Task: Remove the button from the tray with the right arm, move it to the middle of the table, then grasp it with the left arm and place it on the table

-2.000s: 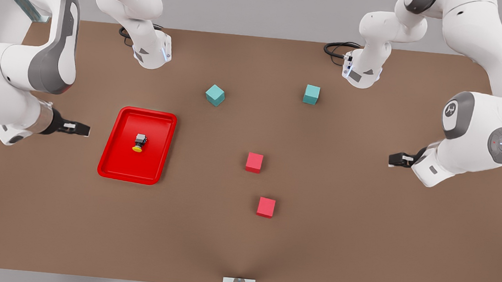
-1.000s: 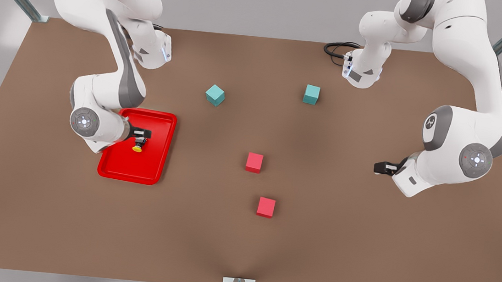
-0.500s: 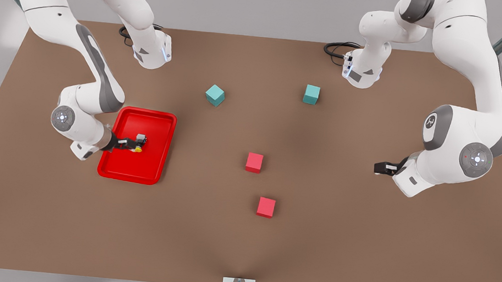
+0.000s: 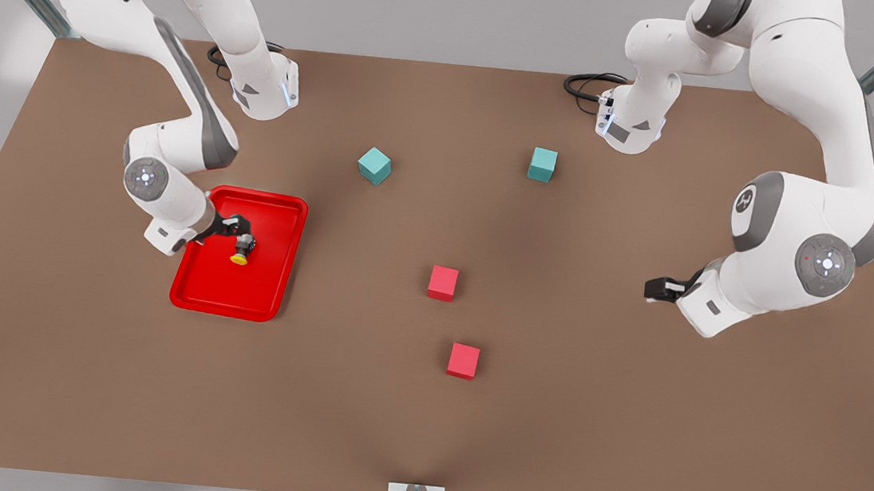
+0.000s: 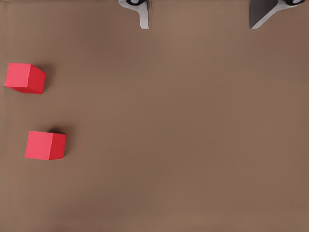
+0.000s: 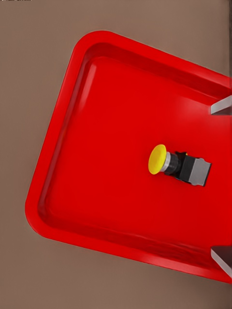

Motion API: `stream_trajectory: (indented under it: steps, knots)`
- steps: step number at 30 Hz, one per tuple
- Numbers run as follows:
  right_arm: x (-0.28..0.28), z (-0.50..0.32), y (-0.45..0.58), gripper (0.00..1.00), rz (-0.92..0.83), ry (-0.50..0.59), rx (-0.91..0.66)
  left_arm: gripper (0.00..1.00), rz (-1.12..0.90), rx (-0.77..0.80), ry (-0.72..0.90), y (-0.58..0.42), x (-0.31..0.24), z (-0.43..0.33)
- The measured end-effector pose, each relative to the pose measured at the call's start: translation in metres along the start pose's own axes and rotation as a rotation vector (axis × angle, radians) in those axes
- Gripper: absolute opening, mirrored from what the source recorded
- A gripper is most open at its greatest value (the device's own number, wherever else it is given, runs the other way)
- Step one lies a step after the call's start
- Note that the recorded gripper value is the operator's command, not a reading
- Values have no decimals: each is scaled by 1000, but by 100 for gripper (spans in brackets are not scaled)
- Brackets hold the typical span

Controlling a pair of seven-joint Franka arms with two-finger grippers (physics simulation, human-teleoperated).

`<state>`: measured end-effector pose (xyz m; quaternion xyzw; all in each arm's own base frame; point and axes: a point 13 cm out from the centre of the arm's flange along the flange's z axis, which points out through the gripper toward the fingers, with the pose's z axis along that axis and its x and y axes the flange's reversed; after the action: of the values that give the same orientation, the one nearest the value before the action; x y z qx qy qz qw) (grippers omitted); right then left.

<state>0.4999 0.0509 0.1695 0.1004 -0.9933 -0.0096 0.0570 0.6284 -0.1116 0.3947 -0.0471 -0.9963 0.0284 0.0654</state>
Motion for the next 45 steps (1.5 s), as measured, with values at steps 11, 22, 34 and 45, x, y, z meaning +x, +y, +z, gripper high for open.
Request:
stream_trajectory:
  steps: [11, 22, 34, 45]
  knots:
    - [3, 40, -17, 100, 121, 22, -56, 100, -114, 234, -99, 4, -29, -24]
    - [15, 83, -6, 100, 158, 75, -74, 100, -130, 235, -132, 0, -38, -24]
    - [14, 108, 0, 100, 202, 75, -113, 100, -146, 221, -149, 6, -43, -23]
    - [15, 122, -7, 100, 212, 72, -116, 100, -171, 270, -149, 0, -50, -12]
